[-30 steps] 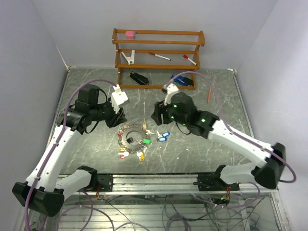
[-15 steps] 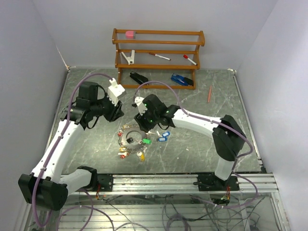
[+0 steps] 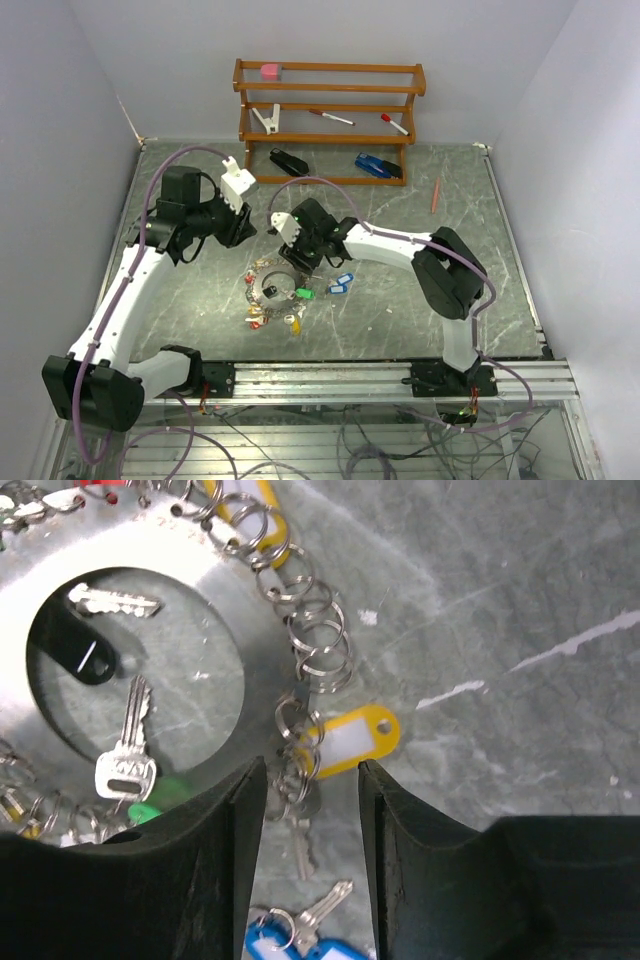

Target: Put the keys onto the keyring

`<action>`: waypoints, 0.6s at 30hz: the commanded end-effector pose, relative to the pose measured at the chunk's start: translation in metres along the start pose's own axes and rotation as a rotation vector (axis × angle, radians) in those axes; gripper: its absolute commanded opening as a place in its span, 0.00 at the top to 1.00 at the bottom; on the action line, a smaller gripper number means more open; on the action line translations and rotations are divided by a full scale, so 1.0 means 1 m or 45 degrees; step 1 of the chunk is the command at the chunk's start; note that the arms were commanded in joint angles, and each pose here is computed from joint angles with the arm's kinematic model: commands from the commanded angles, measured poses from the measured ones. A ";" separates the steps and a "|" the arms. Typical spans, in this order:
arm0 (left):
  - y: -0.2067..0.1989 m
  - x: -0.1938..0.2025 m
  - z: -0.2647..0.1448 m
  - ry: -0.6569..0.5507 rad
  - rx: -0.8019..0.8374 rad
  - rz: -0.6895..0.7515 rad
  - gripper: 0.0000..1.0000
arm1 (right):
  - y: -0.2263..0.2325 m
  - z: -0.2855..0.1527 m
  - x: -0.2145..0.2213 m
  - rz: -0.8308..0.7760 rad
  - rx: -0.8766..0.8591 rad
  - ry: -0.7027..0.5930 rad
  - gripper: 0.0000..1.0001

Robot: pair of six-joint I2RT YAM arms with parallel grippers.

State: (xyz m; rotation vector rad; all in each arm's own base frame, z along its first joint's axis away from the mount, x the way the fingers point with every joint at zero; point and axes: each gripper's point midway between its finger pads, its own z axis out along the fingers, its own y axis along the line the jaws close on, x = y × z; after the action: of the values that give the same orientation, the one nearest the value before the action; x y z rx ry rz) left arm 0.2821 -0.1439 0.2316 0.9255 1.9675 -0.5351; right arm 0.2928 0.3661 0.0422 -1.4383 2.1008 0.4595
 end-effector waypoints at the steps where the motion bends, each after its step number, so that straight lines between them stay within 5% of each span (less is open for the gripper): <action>1: 0.004 -0.007 0.004 -0.040 0.012 -0.001 0.59 | -0.009 0.010 -0.023 -0.072 -0.002 -0.076 0.59; 18: 0.007 -0.008 0.004 -0.044 0.025 0.000 0.60 | -0.005 0.030 -0.003 -0.069 -0.038 0.000 0.69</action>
State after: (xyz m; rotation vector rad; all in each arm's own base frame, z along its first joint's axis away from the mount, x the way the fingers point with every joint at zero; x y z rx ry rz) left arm 0.2870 -0.1432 0.2261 0.9177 1.9827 -0.5573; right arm 0.3074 0.3864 0.0265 -1.4966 2.0510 0.4747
